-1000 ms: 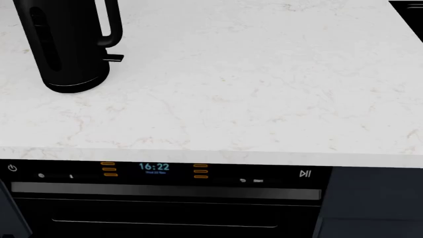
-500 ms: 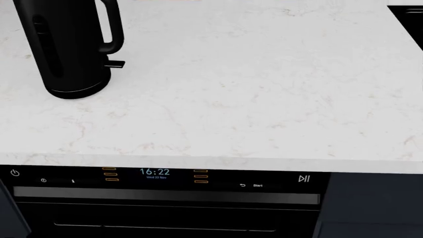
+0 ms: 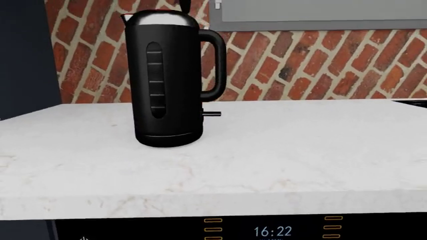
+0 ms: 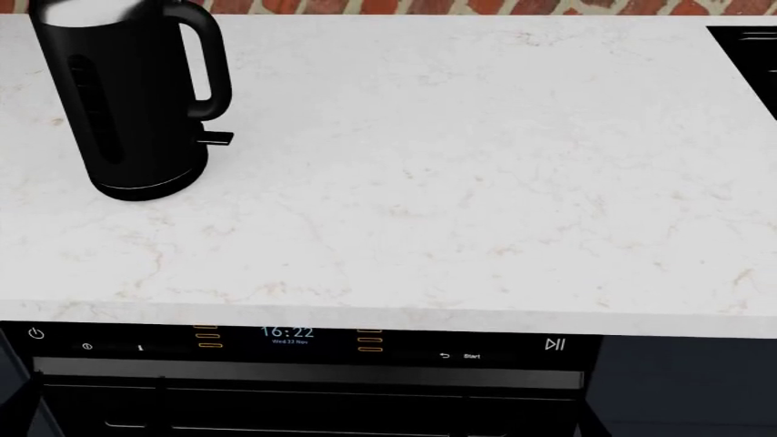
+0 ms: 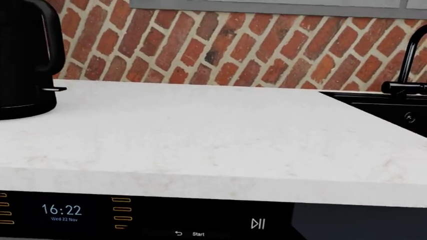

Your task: Close the lid of the electric kettle.

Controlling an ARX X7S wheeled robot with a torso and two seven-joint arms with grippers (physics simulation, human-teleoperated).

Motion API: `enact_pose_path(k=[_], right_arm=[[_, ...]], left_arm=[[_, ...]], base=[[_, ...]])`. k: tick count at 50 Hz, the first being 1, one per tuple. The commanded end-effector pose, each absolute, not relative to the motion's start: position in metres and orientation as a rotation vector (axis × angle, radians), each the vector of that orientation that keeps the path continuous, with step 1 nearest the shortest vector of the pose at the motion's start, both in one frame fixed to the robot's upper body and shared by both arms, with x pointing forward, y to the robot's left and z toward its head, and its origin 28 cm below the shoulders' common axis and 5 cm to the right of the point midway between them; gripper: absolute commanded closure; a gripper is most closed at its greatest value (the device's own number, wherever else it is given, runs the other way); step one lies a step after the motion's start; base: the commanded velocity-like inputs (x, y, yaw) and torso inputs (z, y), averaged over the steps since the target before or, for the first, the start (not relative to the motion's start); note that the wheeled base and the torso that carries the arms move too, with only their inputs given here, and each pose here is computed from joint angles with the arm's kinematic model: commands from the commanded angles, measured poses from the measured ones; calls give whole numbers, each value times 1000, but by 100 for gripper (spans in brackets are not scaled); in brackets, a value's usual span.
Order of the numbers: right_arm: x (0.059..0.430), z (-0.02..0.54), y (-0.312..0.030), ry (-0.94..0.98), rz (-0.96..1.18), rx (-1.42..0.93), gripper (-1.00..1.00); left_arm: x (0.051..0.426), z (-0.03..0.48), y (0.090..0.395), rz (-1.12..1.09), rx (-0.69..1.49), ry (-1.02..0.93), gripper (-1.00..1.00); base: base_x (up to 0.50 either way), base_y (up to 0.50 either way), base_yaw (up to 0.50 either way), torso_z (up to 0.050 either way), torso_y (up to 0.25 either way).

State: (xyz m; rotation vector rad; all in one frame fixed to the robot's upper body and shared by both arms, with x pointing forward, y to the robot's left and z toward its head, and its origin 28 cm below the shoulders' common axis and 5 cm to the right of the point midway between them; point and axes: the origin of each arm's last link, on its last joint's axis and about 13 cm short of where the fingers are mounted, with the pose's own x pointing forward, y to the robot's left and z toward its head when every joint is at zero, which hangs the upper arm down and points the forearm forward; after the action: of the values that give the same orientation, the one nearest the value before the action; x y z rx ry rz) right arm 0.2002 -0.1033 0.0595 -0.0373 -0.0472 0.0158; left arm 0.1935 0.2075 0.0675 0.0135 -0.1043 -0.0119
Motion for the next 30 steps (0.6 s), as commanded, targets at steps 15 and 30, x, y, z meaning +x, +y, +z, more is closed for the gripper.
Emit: enact_pose_path(k=[15,30], right_arm=[[193,124,-112,-143,43,-153,-100],[188,174,-125,-218,13,-177,-100]], left_arm=[[176,138,206,-88,55,-204,-100],[175,185,211,-132,144,-227,-100]], base=[[0,0,0,49,60],[0,0,0,17,17]])
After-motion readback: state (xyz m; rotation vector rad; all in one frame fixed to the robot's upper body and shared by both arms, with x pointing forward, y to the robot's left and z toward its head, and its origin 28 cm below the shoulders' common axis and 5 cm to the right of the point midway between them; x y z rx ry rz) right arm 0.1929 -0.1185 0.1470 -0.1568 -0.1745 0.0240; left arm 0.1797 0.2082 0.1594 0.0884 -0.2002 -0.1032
